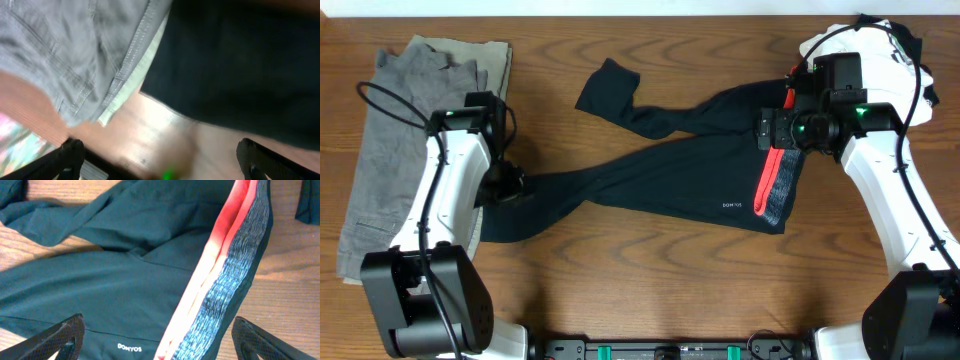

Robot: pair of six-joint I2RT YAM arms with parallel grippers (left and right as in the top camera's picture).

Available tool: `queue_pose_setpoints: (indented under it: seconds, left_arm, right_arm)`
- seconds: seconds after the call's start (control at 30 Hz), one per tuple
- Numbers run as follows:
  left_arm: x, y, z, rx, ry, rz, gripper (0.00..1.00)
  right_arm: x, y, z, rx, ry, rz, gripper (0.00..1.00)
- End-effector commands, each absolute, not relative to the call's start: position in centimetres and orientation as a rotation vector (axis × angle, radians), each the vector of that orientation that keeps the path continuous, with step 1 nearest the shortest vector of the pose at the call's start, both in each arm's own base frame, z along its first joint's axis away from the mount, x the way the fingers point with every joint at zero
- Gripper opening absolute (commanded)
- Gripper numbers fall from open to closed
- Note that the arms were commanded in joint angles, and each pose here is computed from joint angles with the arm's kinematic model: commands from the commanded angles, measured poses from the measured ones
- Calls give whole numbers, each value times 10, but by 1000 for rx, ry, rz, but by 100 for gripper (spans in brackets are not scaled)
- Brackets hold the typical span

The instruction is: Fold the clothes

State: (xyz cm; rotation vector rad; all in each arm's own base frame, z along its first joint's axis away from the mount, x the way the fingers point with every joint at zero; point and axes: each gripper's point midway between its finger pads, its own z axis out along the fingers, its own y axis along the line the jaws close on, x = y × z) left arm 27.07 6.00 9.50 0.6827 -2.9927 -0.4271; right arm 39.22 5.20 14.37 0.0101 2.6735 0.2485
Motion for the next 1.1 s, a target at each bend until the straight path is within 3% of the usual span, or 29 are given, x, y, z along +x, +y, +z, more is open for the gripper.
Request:
queue_pose_setpoints:
  seconds: [0.0,0.23,0.67,1.07]
  left_arm:
    - [308,44,106,577,-3156,-385,98]
    - [419,-34,131,194,-3626,60,98]
    - [547,-73,122,-79,-3691,57,98]
    - [557,-119,94,-512,-3638,10,97]
  right_arm:
    - [394,59,148,-27,2651,270,92]
    - [396,64,151,-39,2638,313,92]
    - [392,64,148,-42,2656,312,93]
    - [380,65,143,-39,2707,323,93]
